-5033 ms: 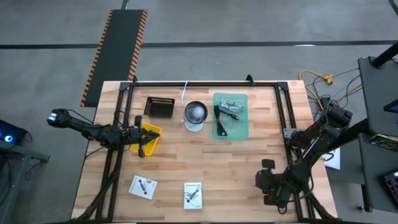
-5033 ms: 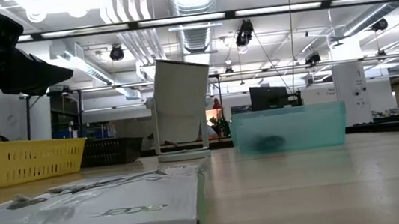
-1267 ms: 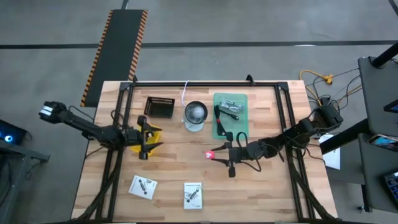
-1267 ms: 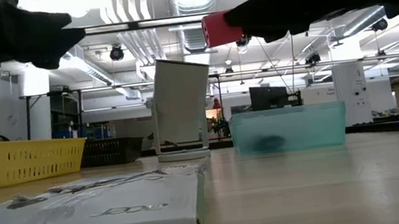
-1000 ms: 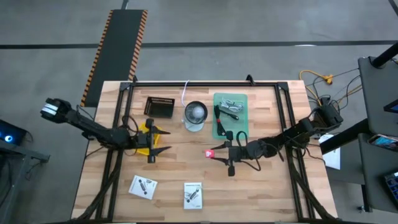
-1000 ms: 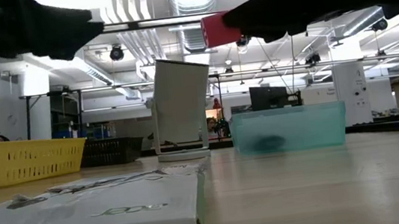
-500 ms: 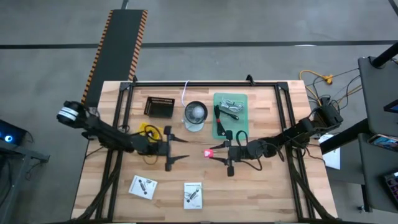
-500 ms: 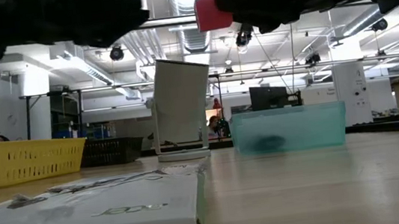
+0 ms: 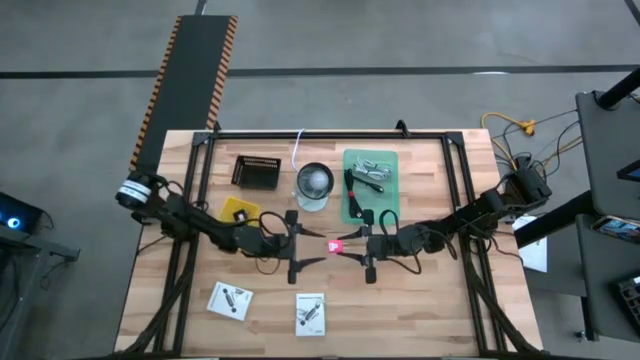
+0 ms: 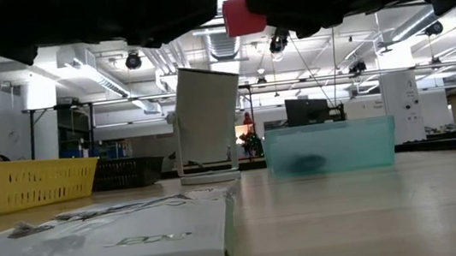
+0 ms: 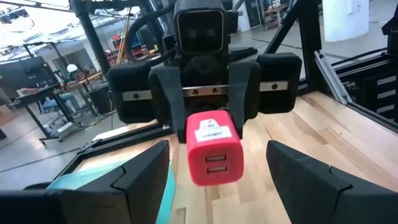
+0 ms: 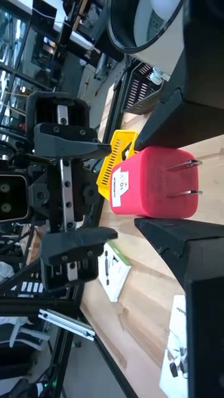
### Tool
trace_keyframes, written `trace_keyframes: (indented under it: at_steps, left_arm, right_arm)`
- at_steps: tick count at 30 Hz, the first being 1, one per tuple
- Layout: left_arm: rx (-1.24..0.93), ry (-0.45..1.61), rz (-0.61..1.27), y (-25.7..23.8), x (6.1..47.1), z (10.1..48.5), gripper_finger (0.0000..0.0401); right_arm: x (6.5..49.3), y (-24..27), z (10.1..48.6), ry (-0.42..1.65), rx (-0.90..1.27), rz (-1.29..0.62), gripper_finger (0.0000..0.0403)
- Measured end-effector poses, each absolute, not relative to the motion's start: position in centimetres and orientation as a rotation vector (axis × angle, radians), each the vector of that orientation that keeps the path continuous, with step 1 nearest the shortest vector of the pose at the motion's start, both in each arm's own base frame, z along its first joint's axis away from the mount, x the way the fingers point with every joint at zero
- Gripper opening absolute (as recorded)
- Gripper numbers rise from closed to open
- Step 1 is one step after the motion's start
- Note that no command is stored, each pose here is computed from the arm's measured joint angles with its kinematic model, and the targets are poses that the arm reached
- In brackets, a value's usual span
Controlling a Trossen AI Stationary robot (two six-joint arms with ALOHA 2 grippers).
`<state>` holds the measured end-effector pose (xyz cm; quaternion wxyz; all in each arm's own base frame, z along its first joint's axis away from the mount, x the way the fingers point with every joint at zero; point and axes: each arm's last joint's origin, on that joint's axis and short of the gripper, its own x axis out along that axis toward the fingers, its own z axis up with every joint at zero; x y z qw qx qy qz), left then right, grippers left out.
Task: Pick and place items into bin
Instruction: Put the pink charger adapter into the yellow bin
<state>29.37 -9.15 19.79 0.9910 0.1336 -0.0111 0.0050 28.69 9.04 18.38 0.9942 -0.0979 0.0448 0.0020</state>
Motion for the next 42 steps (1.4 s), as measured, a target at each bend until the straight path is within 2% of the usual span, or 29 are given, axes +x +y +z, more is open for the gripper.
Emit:
trace_keyframes:
  at_steps: [23,28,38,42]
  left_arm:
    - [0.265,-0.004,0.043,-8.8,31.2,19.4,0.0247]
    - [0.265,-0.004,0.046,-8.7,31.2,19.4,0.0222]
    - [0.263,0.001,0.040,-8.7,31.2,19.3,0.0141]
    - [0.263,0.001,0.040,-8.7,31.2,19.3,0.0133]
  right_arm:
    - [28.7,9.0,18.3,0.091,-0.208,0.006,0.0146]
    - [28.7,9.0,18.3,0.092,-0.209,0.006,0.0146]
    - [28.7,9.0,18.3,0.092,-0.214,0.003,0.0146]
    - [28.6,9.0,18.3,0.092,-0.222,0.004,0.0146]
